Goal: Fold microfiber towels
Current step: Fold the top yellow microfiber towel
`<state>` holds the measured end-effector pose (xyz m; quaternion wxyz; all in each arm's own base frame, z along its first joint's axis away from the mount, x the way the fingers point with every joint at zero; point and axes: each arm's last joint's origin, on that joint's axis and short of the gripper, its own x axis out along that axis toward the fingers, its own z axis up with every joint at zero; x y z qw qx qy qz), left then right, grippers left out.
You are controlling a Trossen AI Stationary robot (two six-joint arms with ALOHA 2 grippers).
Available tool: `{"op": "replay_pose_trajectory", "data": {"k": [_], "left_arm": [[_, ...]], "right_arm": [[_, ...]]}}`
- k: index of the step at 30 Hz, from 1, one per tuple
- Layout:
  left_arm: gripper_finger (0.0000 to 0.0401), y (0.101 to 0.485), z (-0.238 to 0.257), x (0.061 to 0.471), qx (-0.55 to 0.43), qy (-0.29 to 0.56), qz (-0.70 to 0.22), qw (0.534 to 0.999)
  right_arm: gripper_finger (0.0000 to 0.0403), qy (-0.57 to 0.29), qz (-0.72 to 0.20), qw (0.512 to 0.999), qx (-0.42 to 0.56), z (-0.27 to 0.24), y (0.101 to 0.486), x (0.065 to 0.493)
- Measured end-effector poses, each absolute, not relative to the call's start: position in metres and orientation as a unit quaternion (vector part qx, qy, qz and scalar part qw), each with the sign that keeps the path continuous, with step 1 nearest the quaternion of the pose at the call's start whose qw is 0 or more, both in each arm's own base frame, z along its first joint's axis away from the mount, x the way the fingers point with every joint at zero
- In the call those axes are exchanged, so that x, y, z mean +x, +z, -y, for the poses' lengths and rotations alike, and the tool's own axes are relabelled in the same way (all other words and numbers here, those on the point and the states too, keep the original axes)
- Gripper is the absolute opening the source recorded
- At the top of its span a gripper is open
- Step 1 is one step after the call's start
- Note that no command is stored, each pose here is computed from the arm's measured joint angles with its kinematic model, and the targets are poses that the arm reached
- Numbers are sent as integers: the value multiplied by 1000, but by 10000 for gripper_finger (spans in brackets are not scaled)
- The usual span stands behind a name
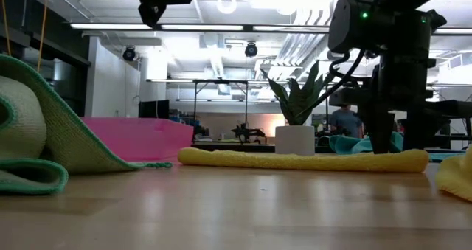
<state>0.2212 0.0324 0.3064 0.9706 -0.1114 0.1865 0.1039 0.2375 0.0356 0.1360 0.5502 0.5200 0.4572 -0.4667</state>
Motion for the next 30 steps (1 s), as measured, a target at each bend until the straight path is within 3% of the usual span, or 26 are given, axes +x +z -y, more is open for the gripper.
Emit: {"op": "replay_pose_trajectory", "data": {"k": [7, 15, 26, 30], "left_arm": [[0, 306, -32, 221, -111, 104, -186, 971], [0, 306, -32, 221, -111, 104, -186, 971], [0, 307, -32, 221, -113, 104, -186, 970], [0, 307, -33, 221, -116, 107, -184, 970]], "right_arm": [[101, -480, -449, 547, 518, -36, 129, 241], [8, -479, -463, 578, 471, -34, 129, 238], [1, -505, -563, 557, 342, -15, 168, 186], [1, -499, -552, 569, 350, -7, 189, 170]]}}
